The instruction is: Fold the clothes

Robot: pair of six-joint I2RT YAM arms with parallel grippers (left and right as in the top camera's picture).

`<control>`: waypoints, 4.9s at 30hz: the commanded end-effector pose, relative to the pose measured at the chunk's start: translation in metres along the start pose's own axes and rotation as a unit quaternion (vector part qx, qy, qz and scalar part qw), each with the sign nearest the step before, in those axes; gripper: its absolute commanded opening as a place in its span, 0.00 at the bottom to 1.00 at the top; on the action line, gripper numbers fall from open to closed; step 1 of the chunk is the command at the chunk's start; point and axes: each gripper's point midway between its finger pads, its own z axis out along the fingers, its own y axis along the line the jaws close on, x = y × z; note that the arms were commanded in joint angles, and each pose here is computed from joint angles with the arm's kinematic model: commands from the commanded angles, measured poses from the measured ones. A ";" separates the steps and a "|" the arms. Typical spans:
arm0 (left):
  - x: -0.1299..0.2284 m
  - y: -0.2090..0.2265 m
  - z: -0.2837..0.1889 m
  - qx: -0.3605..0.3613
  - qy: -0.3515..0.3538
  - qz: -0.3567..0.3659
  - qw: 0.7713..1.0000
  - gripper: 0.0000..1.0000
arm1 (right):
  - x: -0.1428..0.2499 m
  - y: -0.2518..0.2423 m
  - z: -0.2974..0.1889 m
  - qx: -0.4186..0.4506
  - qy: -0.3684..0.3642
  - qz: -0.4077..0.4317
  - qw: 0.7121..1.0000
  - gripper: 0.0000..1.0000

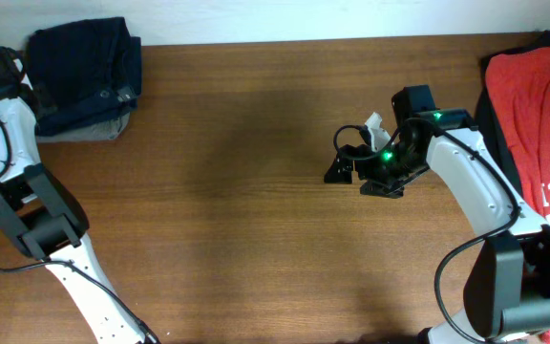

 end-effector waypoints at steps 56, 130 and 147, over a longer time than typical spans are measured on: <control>-0.085 0.034 -0.067 0.016 -0.099 -0.037 0.994 0.01 | 0.001 -0.001 0.000 0.005 0.002 -0.010 1.000 0.99; -0.094 -0.027 0.068 0.033 -0.246 -0.032 0.968 0.00 | 0.003 -0.001 0.000 0.005 0.005 0.004 1.000 0.99; -0.168 -0.105 -0.054 0.162 -0.337 0.017 0.927 0.00 | 0.002 -0.001 0.000 0.005 0.005 0.013 1.000 0.99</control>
